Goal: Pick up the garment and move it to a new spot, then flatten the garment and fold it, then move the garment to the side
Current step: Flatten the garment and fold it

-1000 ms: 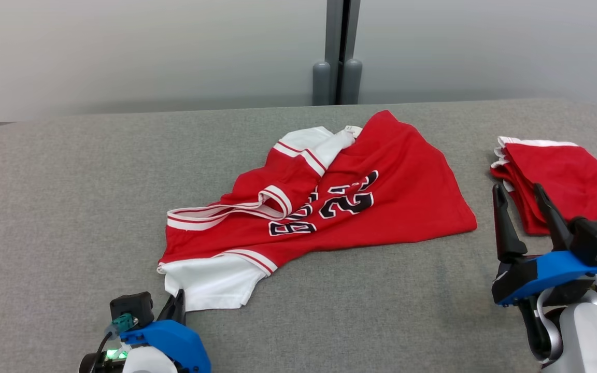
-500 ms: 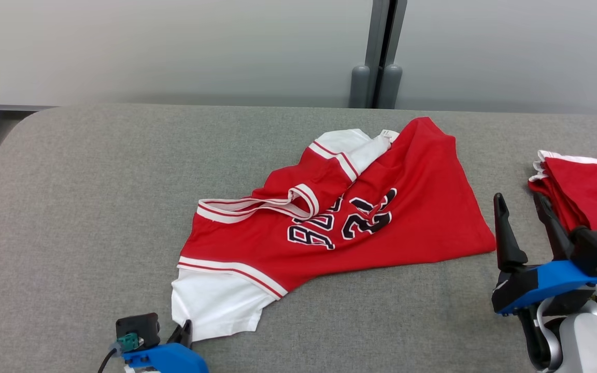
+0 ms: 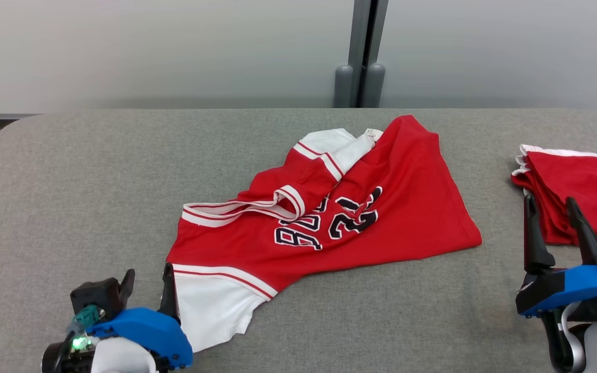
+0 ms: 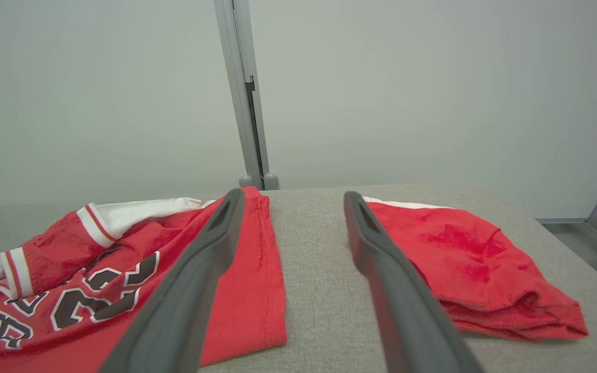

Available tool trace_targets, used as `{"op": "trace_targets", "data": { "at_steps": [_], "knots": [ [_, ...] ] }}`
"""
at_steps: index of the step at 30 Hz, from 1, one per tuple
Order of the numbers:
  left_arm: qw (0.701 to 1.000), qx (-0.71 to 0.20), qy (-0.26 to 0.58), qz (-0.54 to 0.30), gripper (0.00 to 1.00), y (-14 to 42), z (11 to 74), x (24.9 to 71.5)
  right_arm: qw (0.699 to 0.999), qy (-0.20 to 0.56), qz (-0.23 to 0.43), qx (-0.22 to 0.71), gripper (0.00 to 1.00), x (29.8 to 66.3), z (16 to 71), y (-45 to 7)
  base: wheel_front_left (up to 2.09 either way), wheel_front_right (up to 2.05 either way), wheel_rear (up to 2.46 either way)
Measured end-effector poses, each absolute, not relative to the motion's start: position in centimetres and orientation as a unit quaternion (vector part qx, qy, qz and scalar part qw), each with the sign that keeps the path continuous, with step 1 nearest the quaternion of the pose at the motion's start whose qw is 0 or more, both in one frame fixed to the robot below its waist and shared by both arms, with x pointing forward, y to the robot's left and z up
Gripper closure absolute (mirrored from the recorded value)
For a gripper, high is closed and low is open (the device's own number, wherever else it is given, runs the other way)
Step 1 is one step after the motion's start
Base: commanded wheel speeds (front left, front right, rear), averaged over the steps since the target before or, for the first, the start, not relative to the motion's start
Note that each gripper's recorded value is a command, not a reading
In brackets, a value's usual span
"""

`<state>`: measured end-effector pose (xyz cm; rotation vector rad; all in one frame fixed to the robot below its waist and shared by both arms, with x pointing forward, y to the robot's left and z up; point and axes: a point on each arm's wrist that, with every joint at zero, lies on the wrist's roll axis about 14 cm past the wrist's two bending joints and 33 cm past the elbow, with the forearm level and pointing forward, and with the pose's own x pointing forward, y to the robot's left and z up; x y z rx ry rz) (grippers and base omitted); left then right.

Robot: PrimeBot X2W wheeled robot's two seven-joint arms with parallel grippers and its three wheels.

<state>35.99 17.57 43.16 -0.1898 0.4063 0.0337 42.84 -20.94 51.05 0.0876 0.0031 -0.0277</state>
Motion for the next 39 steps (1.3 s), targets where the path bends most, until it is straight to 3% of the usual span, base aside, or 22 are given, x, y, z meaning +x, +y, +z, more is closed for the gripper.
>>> {"op": "trace_targets", "data": {
  "at_steps": [5,11,20,39],
  "knots": [
    [0.979,-0.083,0.186,-0.006,0.0,16.7,43.8,38.8,0.999,0.006,-0.029,0.04,0.0,42.3,50.9,-22.1,0.0,0.0,0.0],
    [0.991,-0.099,0.088,-0.027,0.0,15.0,47.0,41.7,0.999,0.001,-0.034,0.041,0.0,41.5,51.1,-22.5,0.0,0.0,0.0],
    [0.989,-0.133,0.035,-0.048,0.0,12.5,48.6,40.4,0.998,-0.024,-0.012,0.059,0.0,40.2,52.3,-21.0,0.0,0.0,0.0],
    [0.991,-0.115,0.036,-0.061,0.0,12.3,48.1,38.8,0.998,-0.02,0.015,0.059,0.0,39.3,52.1,-19.1,0.0,0.0,0.0]
  ]
}}
